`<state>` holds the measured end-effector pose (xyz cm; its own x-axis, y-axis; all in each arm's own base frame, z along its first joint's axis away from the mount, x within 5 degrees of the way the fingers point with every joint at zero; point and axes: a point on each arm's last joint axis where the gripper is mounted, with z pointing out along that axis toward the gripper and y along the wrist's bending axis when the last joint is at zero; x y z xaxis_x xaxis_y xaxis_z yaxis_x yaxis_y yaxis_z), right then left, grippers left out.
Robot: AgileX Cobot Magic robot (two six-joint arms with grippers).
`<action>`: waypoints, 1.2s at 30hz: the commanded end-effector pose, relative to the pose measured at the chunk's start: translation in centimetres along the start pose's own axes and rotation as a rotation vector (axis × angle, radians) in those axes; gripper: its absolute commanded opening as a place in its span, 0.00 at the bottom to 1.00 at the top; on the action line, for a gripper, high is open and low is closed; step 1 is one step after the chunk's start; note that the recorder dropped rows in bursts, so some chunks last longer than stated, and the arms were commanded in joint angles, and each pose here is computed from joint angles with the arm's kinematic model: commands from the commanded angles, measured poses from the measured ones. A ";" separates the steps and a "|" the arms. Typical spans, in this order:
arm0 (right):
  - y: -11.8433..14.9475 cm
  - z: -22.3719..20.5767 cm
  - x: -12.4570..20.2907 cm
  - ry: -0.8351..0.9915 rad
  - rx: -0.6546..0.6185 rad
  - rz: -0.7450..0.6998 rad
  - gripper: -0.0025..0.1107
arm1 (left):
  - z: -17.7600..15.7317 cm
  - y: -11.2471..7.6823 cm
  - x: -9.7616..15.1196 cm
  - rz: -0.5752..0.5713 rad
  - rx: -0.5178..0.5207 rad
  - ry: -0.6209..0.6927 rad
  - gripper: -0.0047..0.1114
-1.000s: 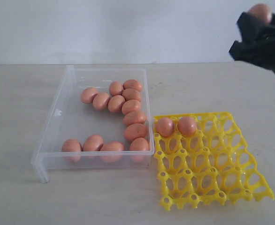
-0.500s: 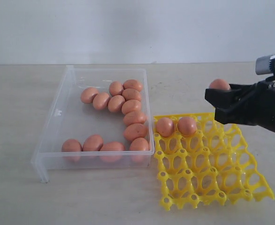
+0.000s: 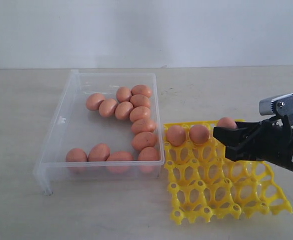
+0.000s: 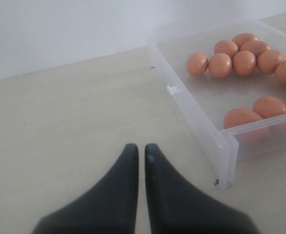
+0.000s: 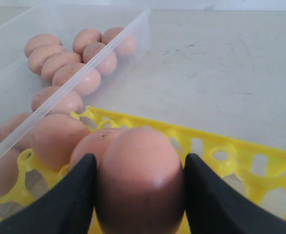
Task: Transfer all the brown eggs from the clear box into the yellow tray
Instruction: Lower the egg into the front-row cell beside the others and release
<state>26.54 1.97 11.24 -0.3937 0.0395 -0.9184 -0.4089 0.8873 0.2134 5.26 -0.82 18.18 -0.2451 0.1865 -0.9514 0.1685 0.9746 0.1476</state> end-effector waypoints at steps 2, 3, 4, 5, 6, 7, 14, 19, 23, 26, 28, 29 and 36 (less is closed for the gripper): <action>-0.8 0.9 -1.3 -0.032 0.015 -0.029 0.02 | 0.0 0.0 0.1 -0.012 -0.004 -0.003 0.08; -1.0 1.1 -1.4 -0.028 0.023 -0.031 0.02 | 0.0 0.0 0.1 -0.012 -0.004 -0.003 0.08; -1.1 1.2 -1.5 -0.023 0.028 -0.034 0.02 | 0.0 0.0 0.1 -0.012 -0.004 -0.003 0.08; -1.2 1.2 -1.6 -0.024 0.028 -0.036 0.02 | 0.0 0.0 0.1 -0.012 -0.004 -0.003 0.08; -1.2 1.3 -1.7 -0.025 0.026 -0.040 0.02 | 0.0 0.0 0.1 -0.012 -0.004 -0.003 0.08; -1.2 1.3 -1.6 -0.019 0.025 -0.040 0.02 | 0.0 0.0 0.1 -0.012 -0.004 -0.003 0.08; -1.2 1.3 -1.6 -0.013 0.028 -0.039 0.02 | 0.0 0.0 0.1 -0.012 -0.004 -0.003 0.08; -1.6 1.7 -0.5 0.018 0.036 -0.014 0.02 | 0.0 0.0 0.1 -0.012 -0.004 -0.003 0.08; -1.6 2.1 0.7 0.040 0.012 0.007 0.02 | 0.0 0.0 0.1 -0.012 -0.004 -0.003 0.08; -1.7 2.2 1.0 0.053 0.013 0.013 0.02 | 0.0 0.0 0.1 -0.012 -0.004 -0.003 0.08; -1.7 2.2 1.0 0.053 0.013 0.013 0.02 | 0.0 0.0 0.1 -0.012 -0.004 -0.003 0.08; -1.7 2.2 1.0 0.051 0.017 0.015 0.02 | 0.0 0.0 0.1 -0.012 -0.004 -0.003 0.08; -1.9 2.2 0.9 0.041 0.032 0.010 0.13 | 0.0 0.0 0.1 -0.012 -0.004 -0.003 0.08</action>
<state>28.69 1.54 9.33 -0.4391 0.0372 -0.8977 -0.3813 0.8970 0.2237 5.26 -0.82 18.18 -0.2451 0.1865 -0.9514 0.1685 0.9746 0.1476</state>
